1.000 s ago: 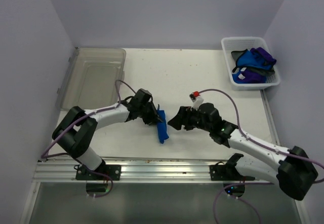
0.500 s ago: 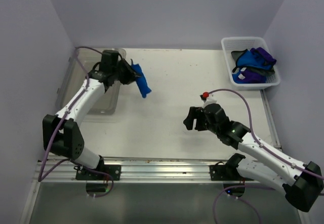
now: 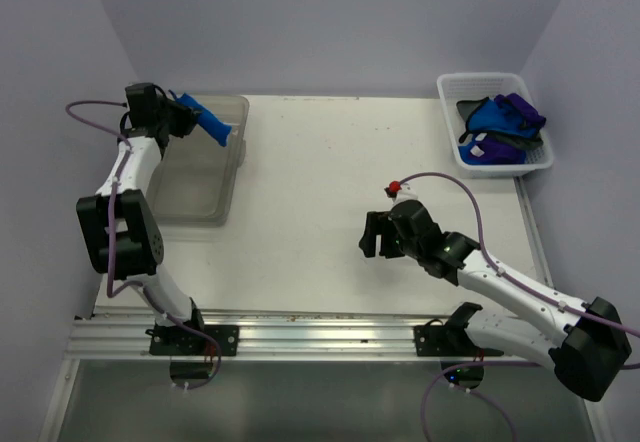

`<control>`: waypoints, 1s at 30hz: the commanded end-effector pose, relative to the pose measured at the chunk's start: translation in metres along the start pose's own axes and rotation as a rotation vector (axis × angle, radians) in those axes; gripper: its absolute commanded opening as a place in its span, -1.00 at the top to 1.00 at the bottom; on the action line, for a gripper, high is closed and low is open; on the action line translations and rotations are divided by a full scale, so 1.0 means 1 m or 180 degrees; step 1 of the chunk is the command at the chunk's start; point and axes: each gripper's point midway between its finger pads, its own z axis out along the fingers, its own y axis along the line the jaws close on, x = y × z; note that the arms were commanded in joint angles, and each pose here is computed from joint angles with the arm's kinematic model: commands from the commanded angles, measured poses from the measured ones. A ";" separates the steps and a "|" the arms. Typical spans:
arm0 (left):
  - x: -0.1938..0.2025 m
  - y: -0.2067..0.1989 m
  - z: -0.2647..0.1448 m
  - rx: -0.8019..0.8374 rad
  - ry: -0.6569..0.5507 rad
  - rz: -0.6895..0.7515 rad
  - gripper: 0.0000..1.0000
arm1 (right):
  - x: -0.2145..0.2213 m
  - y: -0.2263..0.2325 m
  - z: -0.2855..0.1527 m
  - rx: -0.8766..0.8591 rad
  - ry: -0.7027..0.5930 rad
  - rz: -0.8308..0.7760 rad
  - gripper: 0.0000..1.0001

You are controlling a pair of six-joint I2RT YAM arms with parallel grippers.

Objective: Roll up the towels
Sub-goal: Place the rolled towel into the container

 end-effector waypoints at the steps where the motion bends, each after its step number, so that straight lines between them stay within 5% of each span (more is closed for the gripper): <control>1: -0.035 -0.030 0.030 0.0635 -0.0305 -0.0294 0.68 | -0.016 0.013 -0.003 -0.0111 -0.0067 0.0022 -0.50; 13: -0.057 0.013 0.110 0.1029 -0.0513 -0.0597 0.65 | -0.009 0.017 0.024 0.0000 0.0220 0.0016 -0.51; 30: -0.037 0.064 0.151 0.0987 -0.0496 -0.0681 0.56 | -0.010 0.026 0.039 -0.0017 0.0347 -0.0026 -0.50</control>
